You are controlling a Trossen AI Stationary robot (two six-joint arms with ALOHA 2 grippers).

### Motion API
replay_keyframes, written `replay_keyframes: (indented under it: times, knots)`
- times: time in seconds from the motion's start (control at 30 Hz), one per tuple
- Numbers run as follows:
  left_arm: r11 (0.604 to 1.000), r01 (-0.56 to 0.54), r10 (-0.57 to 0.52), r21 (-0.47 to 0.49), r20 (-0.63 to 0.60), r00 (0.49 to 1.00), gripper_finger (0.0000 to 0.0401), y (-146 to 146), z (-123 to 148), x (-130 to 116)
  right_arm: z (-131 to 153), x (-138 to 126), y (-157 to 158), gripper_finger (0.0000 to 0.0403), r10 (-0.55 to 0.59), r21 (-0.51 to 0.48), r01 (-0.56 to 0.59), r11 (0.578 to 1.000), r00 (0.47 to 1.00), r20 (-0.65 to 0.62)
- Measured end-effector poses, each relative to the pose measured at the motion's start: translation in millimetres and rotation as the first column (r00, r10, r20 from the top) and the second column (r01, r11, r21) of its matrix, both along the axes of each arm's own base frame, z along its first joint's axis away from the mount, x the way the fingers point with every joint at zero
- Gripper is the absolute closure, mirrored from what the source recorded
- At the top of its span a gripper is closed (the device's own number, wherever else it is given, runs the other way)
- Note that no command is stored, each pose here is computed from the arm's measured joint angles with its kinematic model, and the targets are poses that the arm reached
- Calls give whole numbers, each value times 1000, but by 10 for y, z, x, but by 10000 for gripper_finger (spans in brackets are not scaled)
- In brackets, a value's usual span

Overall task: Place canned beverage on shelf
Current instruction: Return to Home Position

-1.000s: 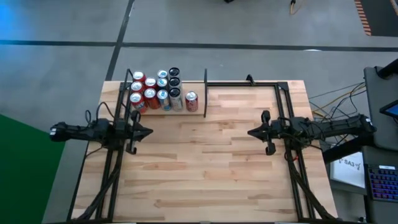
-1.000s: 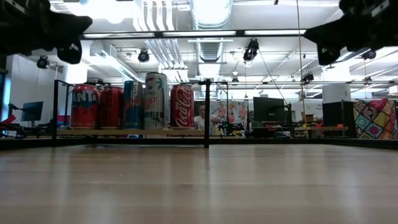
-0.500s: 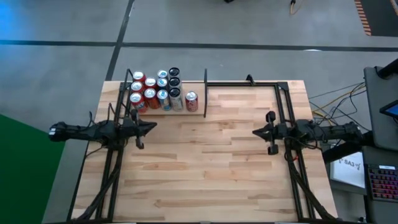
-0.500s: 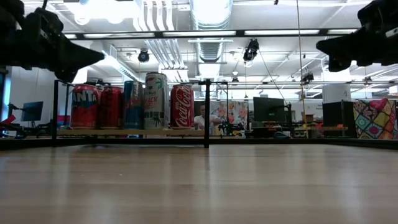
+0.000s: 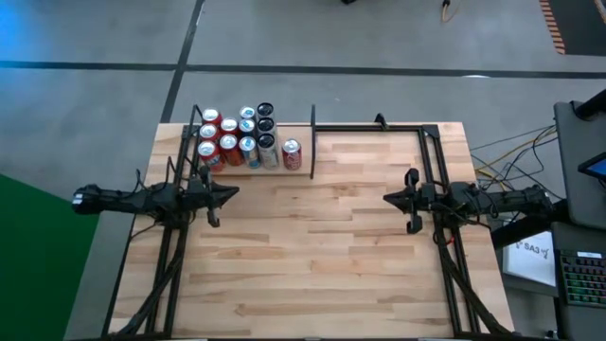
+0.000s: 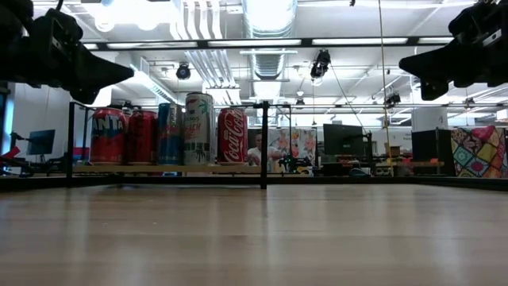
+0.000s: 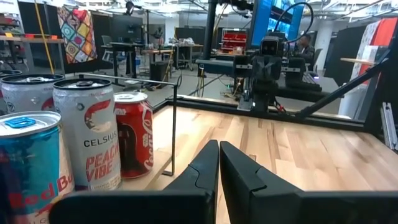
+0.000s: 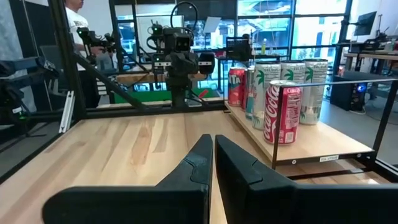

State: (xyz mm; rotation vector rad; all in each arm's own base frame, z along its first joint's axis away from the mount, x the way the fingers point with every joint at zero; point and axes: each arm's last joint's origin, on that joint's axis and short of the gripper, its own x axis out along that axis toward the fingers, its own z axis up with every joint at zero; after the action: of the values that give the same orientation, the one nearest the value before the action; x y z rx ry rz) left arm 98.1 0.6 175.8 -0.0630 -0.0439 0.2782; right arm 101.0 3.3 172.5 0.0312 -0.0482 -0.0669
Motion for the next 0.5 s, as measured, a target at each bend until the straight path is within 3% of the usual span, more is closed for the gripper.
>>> replay_keyframes:
  times: [0.5]
  knots:
    - [1000, 0, 0, 0, -2, 1000, 401, 0, -2, 2, -3, 3, 0, 394, 1, -1, -1, 1000, 1000, -4]
